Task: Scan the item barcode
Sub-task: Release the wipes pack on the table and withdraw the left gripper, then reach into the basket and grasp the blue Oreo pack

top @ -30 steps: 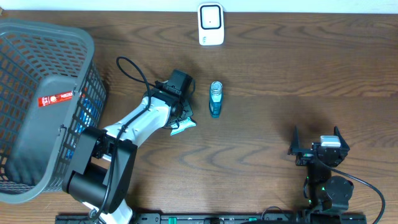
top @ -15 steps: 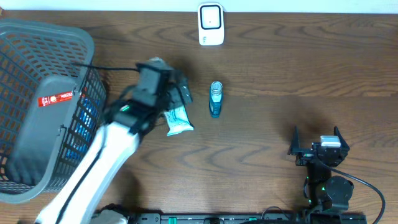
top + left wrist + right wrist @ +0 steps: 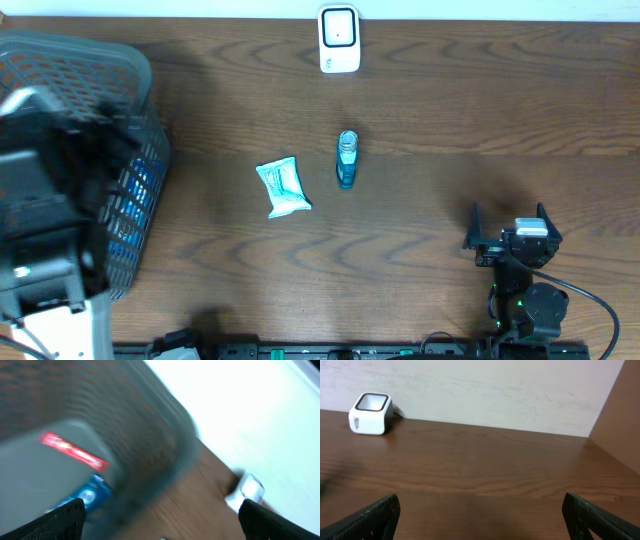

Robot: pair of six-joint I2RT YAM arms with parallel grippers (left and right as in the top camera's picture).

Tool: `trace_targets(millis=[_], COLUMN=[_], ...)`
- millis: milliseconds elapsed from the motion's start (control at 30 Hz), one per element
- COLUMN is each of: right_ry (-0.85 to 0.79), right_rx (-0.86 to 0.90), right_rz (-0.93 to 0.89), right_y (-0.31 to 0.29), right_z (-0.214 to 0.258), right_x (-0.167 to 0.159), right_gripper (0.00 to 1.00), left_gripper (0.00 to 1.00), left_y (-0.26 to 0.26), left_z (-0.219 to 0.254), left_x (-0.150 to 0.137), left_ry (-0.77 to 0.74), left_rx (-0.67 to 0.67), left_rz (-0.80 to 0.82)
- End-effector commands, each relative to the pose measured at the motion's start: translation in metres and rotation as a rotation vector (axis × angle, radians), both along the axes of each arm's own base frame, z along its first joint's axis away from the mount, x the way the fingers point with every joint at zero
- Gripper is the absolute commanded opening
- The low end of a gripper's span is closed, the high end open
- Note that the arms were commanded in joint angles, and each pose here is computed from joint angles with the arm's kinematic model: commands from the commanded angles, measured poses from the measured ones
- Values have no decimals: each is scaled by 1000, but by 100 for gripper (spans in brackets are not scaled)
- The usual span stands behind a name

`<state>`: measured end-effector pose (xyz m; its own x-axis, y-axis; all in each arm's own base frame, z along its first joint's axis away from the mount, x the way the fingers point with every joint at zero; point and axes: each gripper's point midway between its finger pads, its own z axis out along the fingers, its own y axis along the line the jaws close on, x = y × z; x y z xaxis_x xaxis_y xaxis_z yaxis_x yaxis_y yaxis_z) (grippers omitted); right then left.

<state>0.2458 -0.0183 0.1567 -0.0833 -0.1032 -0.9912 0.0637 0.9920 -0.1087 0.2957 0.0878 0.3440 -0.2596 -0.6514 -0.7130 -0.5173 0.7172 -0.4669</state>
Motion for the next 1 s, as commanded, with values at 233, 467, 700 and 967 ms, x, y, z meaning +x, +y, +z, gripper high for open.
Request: trace_targets(millis=[233,467,700,967], right_ry=[-1,-1,-1,-1], right_rx=[11,11,11,11], right_rz=[16,16,16,16], right_y=[4,4,4,4], right_z=[0,0,0,0], right_x=[0,0,0,0], right_gripper=[99,99,99,99], left_gripper=[98,98,98,99], left_y=[92,100,99,72], left_z=[-80,-166,-239,-292], left_x=[-5,3,4,-1], left_ry=[261,549,748,887], left_rx=[-138,-194,-277,-359], left_rz=[137,8,-106,-329])
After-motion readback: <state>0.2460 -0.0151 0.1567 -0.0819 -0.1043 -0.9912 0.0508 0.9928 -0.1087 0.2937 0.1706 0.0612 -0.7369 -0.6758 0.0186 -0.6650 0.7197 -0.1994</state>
